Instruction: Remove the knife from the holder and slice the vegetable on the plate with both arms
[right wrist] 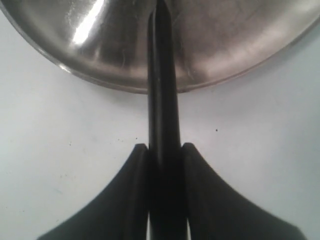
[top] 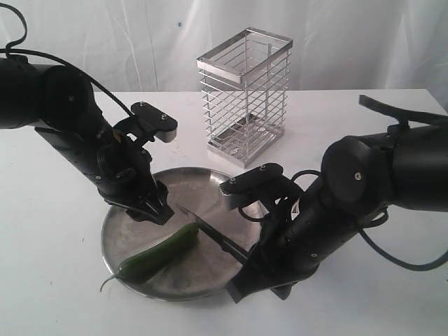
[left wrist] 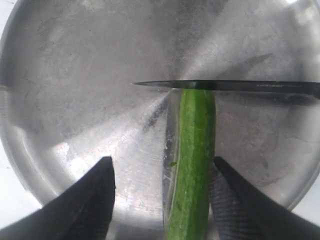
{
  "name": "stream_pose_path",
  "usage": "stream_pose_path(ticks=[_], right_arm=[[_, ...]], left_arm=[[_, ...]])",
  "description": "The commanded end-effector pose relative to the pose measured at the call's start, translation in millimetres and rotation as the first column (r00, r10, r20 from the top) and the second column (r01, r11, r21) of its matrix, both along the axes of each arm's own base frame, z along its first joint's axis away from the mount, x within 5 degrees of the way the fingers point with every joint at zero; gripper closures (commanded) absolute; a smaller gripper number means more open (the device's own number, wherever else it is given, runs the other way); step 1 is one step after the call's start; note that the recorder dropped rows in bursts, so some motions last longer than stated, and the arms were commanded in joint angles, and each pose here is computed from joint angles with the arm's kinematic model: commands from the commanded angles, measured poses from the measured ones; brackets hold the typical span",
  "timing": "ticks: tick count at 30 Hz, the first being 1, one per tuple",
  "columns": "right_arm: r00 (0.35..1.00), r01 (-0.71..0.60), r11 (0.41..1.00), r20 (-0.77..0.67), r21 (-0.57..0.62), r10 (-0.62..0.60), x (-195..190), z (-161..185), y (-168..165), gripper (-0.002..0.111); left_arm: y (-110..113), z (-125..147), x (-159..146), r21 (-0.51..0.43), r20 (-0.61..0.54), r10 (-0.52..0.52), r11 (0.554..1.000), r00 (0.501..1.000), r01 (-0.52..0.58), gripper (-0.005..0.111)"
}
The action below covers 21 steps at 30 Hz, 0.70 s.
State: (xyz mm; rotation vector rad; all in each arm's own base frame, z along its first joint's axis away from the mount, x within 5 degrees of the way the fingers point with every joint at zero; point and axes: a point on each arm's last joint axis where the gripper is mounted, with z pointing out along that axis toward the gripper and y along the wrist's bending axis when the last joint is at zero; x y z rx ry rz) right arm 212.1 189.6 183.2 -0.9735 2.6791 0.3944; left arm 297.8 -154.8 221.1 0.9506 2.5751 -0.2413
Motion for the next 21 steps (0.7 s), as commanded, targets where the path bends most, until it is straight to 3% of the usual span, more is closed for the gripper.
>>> stream_pose_path(ticks=[1, 8, 12, 21], right_arm=[[1.000, 0.006, 1.000, -0.009, -0.005, -0.006, 2.6, -5.3, 2.6, 0.108], [1.000, 0.005, 1.000, -0.024, -0.017, -0.005, 3.1, -10.4, 3.1, 0.108], [1.000, 0.004, 1.000, -0.029, -0.020, -0.004, 2.7, -10.6, 2.9, 0.108], [1.000, 0.003, 1.000, -0.031, -0.021, -0.004, 2.5, -10.6, 2.8, 0.108]], left_arm=[[0.5, 1.3, -2.4, -0.014, -0.012, 0.015, 1.000, 1.000, -0.015, 0.048], [-0.6, 2.5, 0.2, -0.032, 0.016, 0.026, 0.999, 1.000, -0.025, 0.048], [-1.3, 3.1, 1.0, -0.044, 0.023, 0.033, 0.999, 0.999, -0.032, 0.056], [-3.4, 3.9, 1.2, -0.074, 0.019, 0.048, 0.996, 0.999, -0.046, 0.056]])
